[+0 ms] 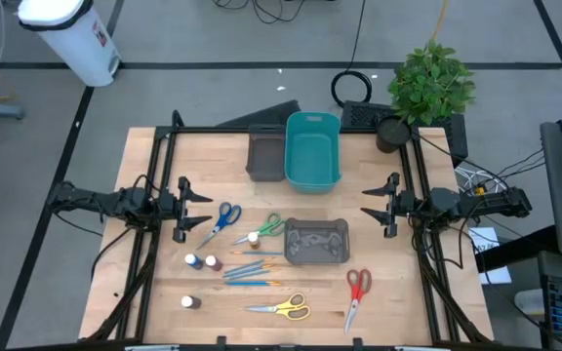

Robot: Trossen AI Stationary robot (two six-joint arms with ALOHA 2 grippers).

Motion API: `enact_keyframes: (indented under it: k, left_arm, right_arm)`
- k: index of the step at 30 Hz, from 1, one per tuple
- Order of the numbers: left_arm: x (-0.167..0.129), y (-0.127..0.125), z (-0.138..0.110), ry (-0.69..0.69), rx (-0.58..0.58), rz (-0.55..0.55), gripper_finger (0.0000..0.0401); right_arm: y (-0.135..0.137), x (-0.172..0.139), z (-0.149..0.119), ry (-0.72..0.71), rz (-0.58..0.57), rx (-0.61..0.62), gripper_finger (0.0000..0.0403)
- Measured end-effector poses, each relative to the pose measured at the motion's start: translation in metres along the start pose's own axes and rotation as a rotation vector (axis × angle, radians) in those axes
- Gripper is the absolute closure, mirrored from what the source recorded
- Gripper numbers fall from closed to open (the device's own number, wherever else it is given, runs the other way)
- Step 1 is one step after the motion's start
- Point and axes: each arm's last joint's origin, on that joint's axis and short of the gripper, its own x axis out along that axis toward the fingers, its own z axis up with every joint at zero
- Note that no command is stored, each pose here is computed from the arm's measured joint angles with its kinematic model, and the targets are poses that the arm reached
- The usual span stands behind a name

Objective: Pick & Place Paint Supplies

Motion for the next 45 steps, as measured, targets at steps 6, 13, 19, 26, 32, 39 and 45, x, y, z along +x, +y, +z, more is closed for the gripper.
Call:
enact_keyframes:
  k: [6, 13, 19, 26, 32, 39, 45]
  left_arm:
    - [0.0, 0.0, 0.0, 0.0, 0.0, 0.0, 0.0167]
    - [0.0, 0.0, 0.0, 0.0, 0.0, 0.0, 0.0167]
    - [0.0, 0.0, 0.0, 0.0, 0.0, 0.0, 0.0167]
    - [0.0, 0.0, 0.0, 0.0, 0.0, 0.0, 0.0167]
    - [0.0, 0.0, 0.0, 0.0, 0.0, 0.0, 0.0166]
    - [0.0, 0.0, 0.002, -0.017, -0.003, 0.001, 0.0166]
    - [-0.001, 0.001, 0.01, -0.107, -0.03, 0.007, 0.0167]
  right_arm:
    - [0.0, 0.0, 0.0, 0.0, 0.0, 0.0, 0.0181]
    - [0.0, 0.0, 0.0, 0.0, 0.0, 0.0, 0.0181]
    - [0.0, 0.0, 0.0, 0.0, 0.0, 0.0, 0.0181]
    - [0.0, 0.0, 0.0, 0.0, 0.0, 0.0, 0.0181]
    - [0.0, 0.0, 0.0, 0.0, 0.0, 0.0, 0.0181]
    - [0.0, 0.0, 0.0, 0.0, 0.0, 0.0, 0.0181]
    - [0.0, 0.0, 0.0, 0.0, 0.0, 0.0, 0.0181]
